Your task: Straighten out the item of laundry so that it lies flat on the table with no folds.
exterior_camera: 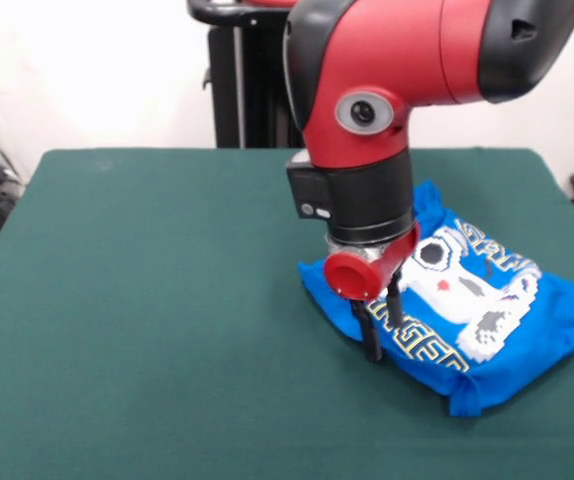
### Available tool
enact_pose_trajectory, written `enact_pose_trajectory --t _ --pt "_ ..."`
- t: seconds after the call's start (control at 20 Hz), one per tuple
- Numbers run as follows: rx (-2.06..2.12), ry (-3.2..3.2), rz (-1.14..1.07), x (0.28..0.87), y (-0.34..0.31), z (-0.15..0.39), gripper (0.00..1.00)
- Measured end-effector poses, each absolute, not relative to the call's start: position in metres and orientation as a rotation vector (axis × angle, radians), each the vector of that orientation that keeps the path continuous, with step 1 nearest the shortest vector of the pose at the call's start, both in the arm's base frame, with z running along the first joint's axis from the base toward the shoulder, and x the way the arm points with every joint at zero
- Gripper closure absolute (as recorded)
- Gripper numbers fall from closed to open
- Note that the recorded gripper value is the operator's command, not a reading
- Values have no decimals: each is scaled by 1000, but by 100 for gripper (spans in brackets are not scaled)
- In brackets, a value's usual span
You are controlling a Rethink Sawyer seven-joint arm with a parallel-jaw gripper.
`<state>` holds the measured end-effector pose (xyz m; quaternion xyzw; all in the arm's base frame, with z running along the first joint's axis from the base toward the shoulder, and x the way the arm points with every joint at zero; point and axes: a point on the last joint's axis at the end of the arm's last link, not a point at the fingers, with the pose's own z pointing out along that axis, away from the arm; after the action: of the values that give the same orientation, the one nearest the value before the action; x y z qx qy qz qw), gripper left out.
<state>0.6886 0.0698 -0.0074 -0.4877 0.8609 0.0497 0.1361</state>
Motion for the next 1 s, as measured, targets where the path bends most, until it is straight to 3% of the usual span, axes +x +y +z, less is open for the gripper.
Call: enact_pose_trajectory --t 1.0 --pt "-1455 2562 143 666 57 -48 0"
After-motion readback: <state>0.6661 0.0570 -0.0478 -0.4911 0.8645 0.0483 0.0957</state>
